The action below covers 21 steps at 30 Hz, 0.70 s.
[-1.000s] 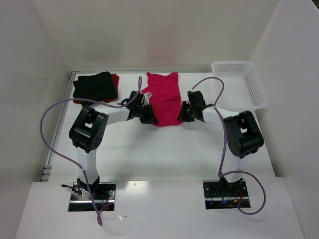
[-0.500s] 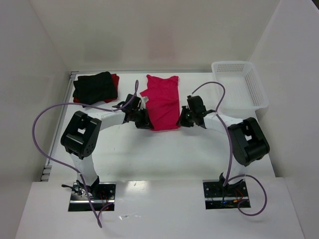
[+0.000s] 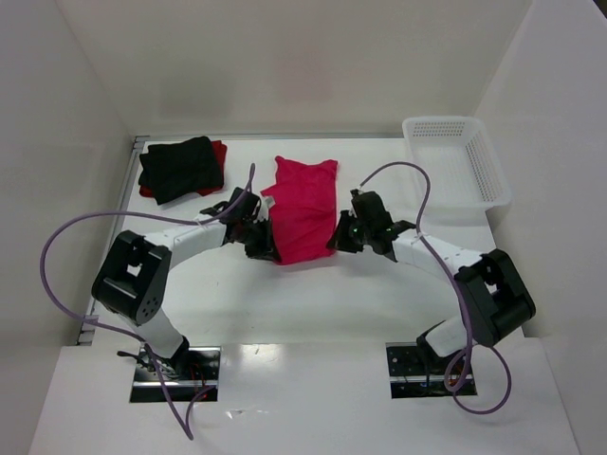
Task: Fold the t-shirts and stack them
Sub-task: Fold the folded rectangular tshirt in 1/3 of the way
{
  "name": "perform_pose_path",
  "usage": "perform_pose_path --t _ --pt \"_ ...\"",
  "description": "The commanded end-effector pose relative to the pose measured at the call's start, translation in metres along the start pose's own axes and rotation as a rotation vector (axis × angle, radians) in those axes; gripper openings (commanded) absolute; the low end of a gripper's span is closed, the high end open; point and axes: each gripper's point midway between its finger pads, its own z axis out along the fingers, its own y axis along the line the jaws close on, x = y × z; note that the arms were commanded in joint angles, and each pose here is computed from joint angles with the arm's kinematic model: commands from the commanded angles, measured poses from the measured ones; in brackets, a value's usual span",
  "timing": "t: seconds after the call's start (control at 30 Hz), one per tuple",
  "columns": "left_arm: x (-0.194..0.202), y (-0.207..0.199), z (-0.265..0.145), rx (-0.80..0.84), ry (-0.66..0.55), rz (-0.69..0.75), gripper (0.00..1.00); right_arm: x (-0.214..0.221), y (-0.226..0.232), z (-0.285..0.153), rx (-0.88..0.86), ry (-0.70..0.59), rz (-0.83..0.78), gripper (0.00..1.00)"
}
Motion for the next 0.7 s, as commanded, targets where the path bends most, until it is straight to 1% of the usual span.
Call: perform_pose_path --t 0.0,0.07,0.13,0.17,0.2,0.23,0.27,0.3,0.33,0.37,0.4,0.47,0.5,0.53,0.6,0.63,0.67 --pt "0.029 0.016 -0.01 -0.056 0.084 -0.006 0.0 0.015 0.001 -0.01 0.024 0.029 0.001 0.08" --pt "0.035 0.016 -0.014 -0.056 0.105 -0.004 0.05 0.021 -0.001 -0.011 0.034 0.063 0.007 0.14" --pt "0.04 0.013 -0.02 -0.048 0.12 -0.009 0.16 0.03 -0.001 -0.014 0.047 0.103 0.008 0.22" --pt "0.037 0.01 -0.024 -0.042 0.109 0.006 0.21 0.026 -0.001 -0.015 0.057 0.093 -0.002 0.35" --pt "0.034 0.006 -0.029 -0.036 0.098 0.012 0.27 0.021 0.001 -0.018 0.058 0.076 -0.005 0.44" --pt "0.03 0.001 -0.037 -0.037 0.077 0.021 0.34 0.016 0.003 -0.021 0.061 0.058 -0.008 0.51" --pt "0.02 -0.008 -0.045 -0.021 0.049 0.044 0.45 0.004 0.008 -0.026 0.061 0.021 -0.023 0.61" --pt "0.013 -0.013 -0.051 -0.021 0.026 0.054 0.52 -0.005 0.016 -0.032 0.044 -0.012 -0.029 0.68" --pt "0.003 -0.023 -0.059 -0.001 -0.011 0.083 0.57 -0.01 0.021 -0.036 0.03 -0.028 -0.042 0.71" --pt "-0.007 -0.026 -0.064 0.006 -0.037 0.083 0.62 -0.023 0.03 -0.037 0.006 -0.071 -0.049 0.72" --pt "-0.022 -0.039 -0.073 0.033 -0.09 0.109 0.69 -0.027 0.034 -0.036 -0.006 -0.085 -0.051 0.73" --pt "-0.043 -0.043 -0.08 0.035 -0.16 0.131 0.75 -0.043 0.05 -0.036 -0.055 -0.129 -0.072 0.73" --pt "-0.058 -0.04 -0.08 0.037 -0.194 0.122 0.76 -0.045 0.054 -0.033 -0.066 -0.127 -0.073 0.69" --pt "-0.066 -0.033 -0.071 0.027 -0.19 0.107 0.76 -0.048 0.053 -0.023 -0.053 -0.113 -0.07 0.64" --pt "-0.086 -0.027 -0.064 0.028 -0.223 0.099 0.76 -0.053 0.057 -0.011 -0.063 -0.108 -0.087 0.59" --pt "-0.089 -0.025 -0.051 0.039 -0.197 0.093 0.76 -0.056 0.056 0.003 -0.054 -0.099 -0.096 0.55" --pt "-0.095 -0.022 -0.046 0.046 -0.202 0.088 0.75 -0.059 0.055 0.009 -0.042 -0.106 -0.094 0.55"
